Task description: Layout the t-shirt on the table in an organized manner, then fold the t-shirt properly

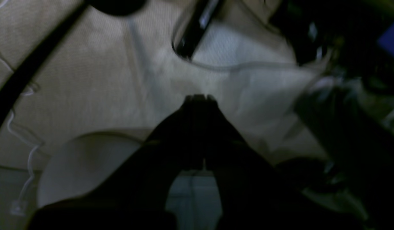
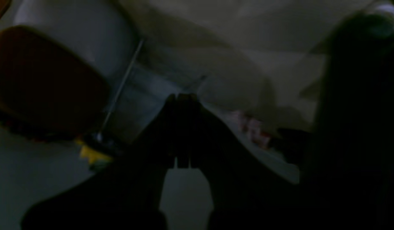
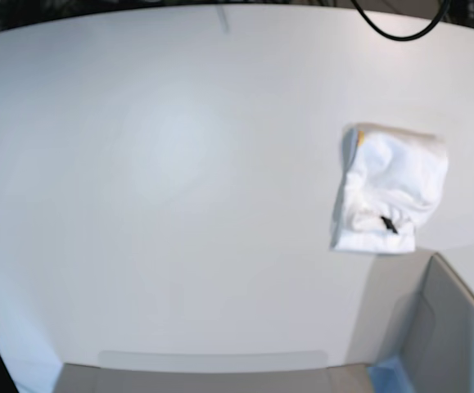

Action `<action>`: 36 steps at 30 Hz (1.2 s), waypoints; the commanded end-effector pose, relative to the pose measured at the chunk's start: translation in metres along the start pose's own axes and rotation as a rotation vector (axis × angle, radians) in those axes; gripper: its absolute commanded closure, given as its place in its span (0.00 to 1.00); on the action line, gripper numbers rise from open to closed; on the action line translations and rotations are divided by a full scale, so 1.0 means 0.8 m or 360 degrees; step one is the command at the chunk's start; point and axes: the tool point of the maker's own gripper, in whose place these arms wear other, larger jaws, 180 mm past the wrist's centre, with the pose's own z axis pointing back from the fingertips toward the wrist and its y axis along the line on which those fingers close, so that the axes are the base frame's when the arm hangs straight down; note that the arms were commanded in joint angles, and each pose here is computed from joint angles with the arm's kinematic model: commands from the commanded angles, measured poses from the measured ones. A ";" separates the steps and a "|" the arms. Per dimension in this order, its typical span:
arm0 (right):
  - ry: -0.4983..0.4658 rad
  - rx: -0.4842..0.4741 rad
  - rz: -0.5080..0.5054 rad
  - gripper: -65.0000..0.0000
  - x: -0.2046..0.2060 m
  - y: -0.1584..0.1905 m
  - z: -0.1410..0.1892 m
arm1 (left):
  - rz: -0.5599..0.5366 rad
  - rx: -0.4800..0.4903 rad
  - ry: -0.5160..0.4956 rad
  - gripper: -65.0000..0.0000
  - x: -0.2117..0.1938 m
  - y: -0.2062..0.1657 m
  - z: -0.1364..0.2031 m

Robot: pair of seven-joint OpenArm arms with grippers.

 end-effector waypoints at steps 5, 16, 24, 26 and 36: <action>0.0079 -0.0137 0.0061 1.00 -0.019 -0.057 -0.012 | -0.0161 -0.0122 0.0070 1.00 -0.003 -0.025 -0.032; 0.0028 -0.0259 0.0274 1.00 0.003 -0.098 -0.011 | -0.0298 -0.0083 0.0109 1.00 -0.037 -0.056 -0.077; -0.0003 -0.0266 0.0274 1.00 0.016 -0.101 -0.008 | -0.0294 -0.0080 0.0095 1.00 -0.029 -0.055 -0.077; -0.0028 -0.0281 0.0274 1.00 0.027 -0.106 -0.004 | -0.0295 -0.0080 0.0093 1.00 -0.028 -0.056 -0.078; -0.0083 -0.0320 0.0278 1.00 0.053 -0.120 0.009 | -0.0326 -0.0103 0.0081 1.00 -0.004 -0.071 -0.083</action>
